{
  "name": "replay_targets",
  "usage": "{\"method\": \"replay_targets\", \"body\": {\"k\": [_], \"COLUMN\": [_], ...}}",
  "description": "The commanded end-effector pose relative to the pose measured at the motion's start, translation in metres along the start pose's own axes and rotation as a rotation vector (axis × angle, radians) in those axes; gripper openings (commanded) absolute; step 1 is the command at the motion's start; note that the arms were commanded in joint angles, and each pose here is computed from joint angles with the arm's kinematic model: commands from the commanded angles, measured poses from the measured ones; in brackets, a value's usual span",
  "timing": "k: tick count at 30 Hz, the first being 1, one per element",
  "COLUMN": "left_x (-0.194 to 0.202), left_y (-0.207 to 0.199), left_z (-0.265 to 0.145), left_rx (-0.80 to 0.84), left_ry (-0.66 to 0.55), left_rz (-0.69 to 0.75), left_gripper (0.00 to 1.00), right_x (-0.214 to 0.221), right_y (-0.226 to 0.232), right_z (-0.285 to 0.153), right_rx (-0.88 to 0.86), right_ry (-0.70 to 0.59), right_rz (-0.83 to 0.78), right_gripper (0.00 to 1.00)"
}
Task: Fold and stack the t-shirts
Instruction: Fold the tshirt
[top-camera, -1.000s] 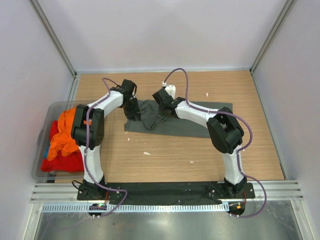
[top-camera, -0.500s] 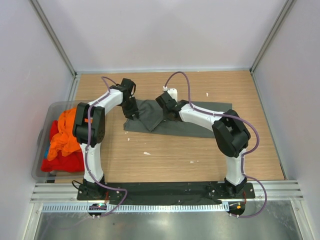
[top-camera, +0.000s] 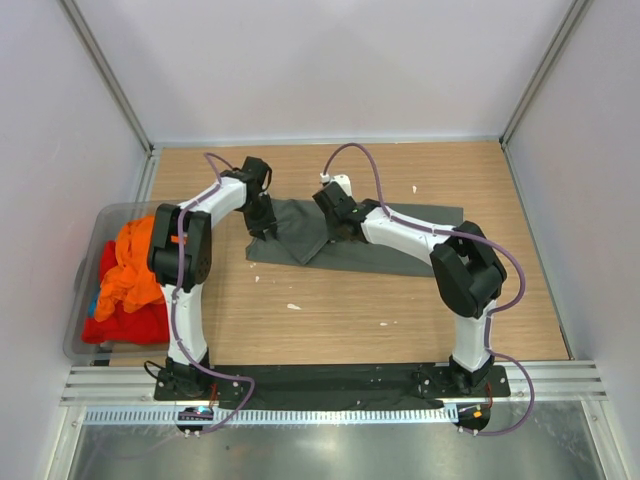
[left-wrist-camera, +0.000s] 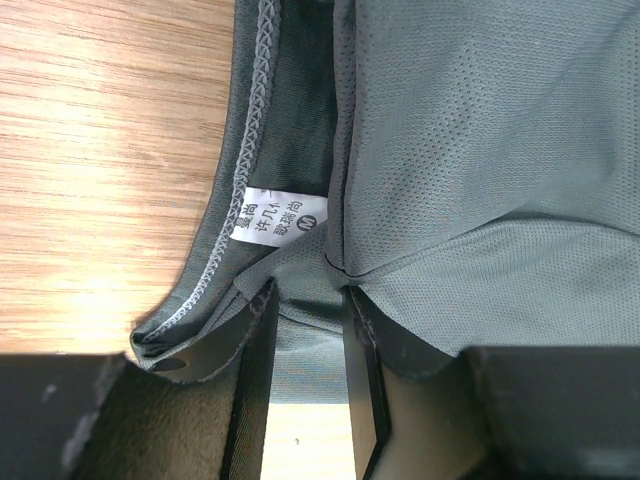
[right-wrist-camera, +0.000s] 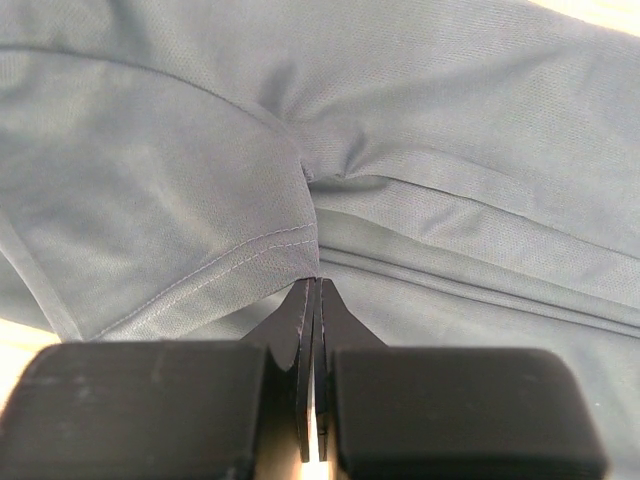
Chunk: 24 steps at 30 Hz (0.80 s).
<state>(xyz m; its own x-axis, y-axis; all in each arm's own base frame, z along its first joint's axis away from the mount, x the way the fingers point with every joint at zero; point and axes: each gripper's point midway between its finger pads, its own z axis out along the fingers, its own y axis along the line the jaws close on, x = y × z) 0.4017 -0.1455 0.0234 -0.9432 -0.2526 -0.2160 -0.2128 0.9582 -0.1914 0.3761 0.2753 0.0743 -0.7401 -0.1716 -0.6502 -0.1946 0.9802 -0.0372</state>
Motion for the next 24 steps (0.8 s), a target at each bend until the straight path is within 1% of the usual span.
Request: {"method": "replay_targets", "body": {"k": [1, 2, 5, 6, 8, 9, 11, 12, 13, 14, 15, 16, 18, 19, 21, 22, 24], "left_x": [-0.009, -0.01, -0.015, -0.018, -0.018, -0.017, -0.013, 0.002, 0.006, 0.009, 0.021, 0.027, 0.03, 0.043, 0.048, 0.06, 0.063], "left_y": [0.002, -0.001, -0.006, -0.008, -0.01, -0.016, -0.028, -0.026, -0.031, -0.032, -0.028, -0.032, -0.039, -0.038, -0.048, -0.051, -0.056], "left_z": [-0.011, -0.018, -0.037, -0.048, -0.061, -0.074, -0.081, -0.074, -0.08, -0.079, -0.07, -0.074, -0.071, -0.063, -0.061, -0.055, -0.055], "left_rx": [-0.006, 0.004, 0.025, 0.033, 0.041, 0.077, 0.14, 0.144, 0.179, 0.194, 0.188, 0.217, 0.259, 0.264, 0.315, 0.318, 0.327], "left_ry": [-0.024, -0.03, -0.045, -0.066, -0.085, -0.101, -0.117, -0.083, -0.088, -0.095, -0.071, -0.071, -0.085, -0.056, -0.054, -0.029, -0.051], "left_rz": [0.007, 0.007, 0.015, 0.018, 0.008, 0.008, 0.01, -0.011, -0.016, -0.023, -0.045, -0.047, -0.063, -0.088, -0.105, -0.121, -0.128], "left_gripper": [0.34, 0.35, 0.38, 0.39, 0.42, 0.43, 0.45, 0.45, 0.45, 0.45, 0.45, 0.45, 0.45, 0.45, 0.45, 0.46, 0.46], "right_x": [-0.008, -0.006, -0.008, -0.008, -0.012, -0.015, -0.02, -0.021, -0.026, -0.027, -0.03, -0.033, -0.034, -0.037, -0.036, -0.037, -0.037], "right_y": [0.005, 0.008, 0.013, 0.017, 0.023, 0.024, 0.03, 0.031, 0.028, 0.028, 0.027, 0.024, 0.02, 0.021, 0.017, 0.018, 0.016], "right_z": [-0.013, -0.014, -0.023, -0.027, -0.035, -0.039, -0.043, -0.043, -0.042, -0.04, -0.038, -0.032, -0.025, -0.023, -0.011, -0.009, -0.002], "right_rx": [-0.043, -0.062, -0.109, -0.139, -0.176, -0.193, -0.235, -0.235, -0.236, -0.234, -0.228, -0.209, -0.182, -0.177, -0.16, -0.161, -0.167], "right_ry": [-0.02, -0.011, -0.009, -0.005, -0.007, -0.011, -0.013, -0.01, -0.016, -0.012, -0.01, -0.008, 0.002, 0.004, 0.022, 0.027, 0.042], "right_rz": [-0.047, -0.054, -0.059, -0.057, -0.044, -0.015, 0.029, 0.082, 0.117, 0.149, 0.204, 0.237, 0.279, 0.315, 0.347, 0.369, 0.392], "right_gripper": [0.01, 0.02, 0.16, 0.23, 0.29, 0.31, 0.33, 0.35, 0.36, 0.38, 0.39, 0.4, 0.41, 0.41, 0.41, 0.41, 0.41]}}
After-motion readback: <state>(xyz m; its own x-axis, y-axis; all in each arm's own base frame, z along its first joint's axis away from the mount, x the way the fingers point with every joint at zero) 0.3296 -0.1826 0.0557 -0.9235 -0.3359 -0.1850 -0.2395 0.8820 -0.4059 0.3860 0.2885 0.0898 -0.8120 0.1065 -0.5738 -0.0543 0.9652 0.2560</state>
